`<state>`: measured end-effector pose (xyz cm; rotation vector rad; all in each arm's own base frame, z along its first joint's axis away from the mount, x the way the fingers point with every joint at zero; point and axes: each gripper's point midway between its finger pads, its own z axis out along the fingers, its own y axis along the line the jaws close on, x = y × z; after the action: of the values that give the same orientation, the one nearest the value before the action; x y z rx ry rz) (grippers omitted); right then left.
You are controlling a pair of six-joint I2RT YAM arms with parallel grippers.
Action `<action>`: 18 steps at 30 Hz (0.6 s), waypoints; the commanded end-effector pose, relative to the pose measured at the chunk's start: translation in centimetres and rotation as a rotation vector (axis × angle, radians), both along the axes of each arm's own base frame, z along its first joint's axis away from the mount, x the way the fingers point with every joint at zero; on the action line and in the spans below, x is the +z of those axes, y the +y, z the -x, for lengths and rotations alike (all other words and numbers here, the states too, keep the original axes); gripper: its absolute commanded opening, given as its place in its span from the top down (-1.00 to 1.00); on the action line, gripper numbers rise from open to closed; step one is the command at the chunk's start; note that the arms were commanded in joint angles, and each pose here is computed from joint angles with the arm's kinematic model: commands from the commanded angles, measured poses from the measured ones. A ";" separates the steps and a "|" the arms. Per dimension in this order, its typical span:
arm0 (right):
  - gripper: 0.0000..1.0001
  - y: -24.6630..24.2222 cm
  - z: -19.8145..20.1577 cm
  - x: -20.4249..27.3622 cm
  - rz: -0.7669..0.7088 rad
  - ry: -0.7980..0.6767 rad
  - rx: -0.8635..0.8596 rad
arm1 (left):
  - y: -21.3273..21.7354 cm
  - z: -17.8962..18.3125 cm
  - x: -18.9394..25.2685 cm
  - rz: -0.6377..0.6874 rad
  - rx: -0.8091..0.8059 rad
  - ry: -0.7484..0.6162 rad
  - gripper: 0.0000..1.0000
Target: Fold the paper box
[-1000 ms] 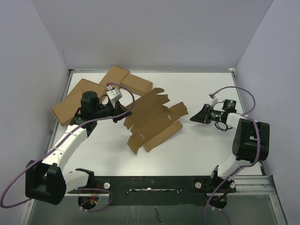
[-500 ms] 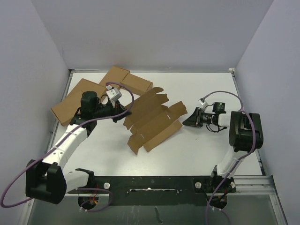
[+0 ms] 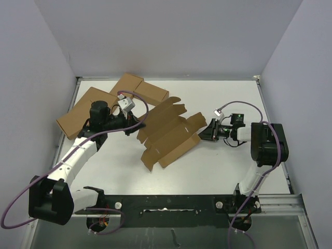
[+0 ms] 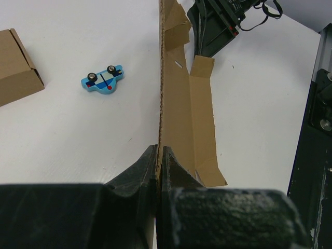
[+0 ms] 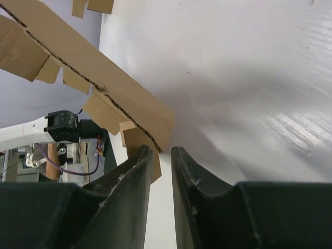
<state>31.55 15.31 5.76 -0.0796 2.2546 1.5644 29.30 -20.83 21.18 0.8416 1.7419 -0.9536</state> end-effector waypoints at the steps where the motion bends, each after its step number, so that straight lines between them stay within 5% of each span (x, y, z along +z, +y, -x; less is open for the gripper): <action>1: 0.51 1.1 0.4 0.7 -0.044 -0.022 0.050 | -0.2 -1.0 2.2 0.025 -0.005 -0.070 1.00; 18: 0.20 2.8 1.6 -1.5 -0.019 0.038 0.105 | -0.3 -1.4 1.9 0.038 0.013 -0.050 1.00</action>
<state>29.91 17.45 4.14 -0.1231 2.3132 1.6321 29.38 -20.86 20.89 0.8306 1.7574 -0.9629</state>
